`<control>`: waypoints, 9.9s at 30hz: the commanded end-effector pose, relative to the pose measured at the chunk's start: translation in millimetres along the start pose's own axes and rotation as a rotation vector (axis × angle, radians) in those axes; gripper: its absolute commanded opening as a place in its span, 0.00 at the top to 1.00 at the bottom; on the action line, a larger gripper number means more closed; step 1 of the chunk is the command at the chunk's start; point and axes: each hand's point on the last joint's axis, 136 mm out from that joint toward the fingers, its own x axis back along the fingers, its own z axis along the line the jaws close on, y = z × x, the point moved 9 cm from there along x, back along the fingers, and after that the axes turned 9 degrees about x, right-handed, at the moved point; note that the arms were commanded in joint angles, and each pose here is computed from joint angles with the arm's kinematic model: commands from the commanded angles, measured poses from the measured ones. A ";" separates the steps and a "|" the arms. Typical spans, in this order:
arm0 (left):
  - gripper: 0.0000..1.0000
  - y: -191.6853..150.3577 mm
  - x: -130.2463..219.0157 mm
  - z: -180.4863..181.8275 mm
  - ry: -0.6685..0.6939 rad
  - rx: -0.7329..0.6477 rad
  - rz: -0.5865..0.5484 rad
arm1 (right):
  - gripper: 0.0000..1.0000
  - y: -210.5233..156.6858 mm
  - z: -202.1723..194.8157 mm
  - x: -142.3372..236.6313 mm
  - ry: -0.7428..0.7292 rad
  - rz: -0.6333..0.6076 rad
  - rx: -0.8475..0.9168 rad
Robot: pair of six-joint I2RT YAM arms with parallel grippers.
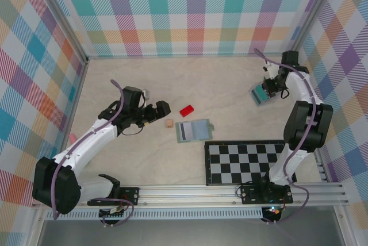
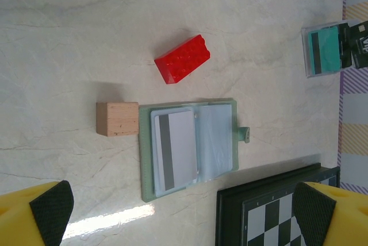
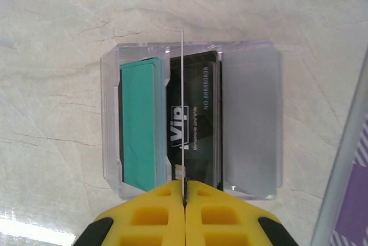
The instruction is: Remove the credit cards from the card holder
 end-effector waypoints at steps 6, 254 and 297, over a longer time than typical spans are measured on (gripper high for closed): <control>0.00 2.2 7.9 -3.3 -0.022 -0.010 -0.003 | 0.94 0.9 -2.1 9.3 0.027 -0.039 -0.015; 0.61 -59.8 -129.4 -3.3 0.201 0.109 0.242 | 0.91 5.9 342.6 -20.2 0.378 0.339 -0.158; 0.73 -55.5 -116.4 -21.8 0.137 0.003 0.271 | 0.91 2.0 342.5 -21.4 0.371 0.357 -0.161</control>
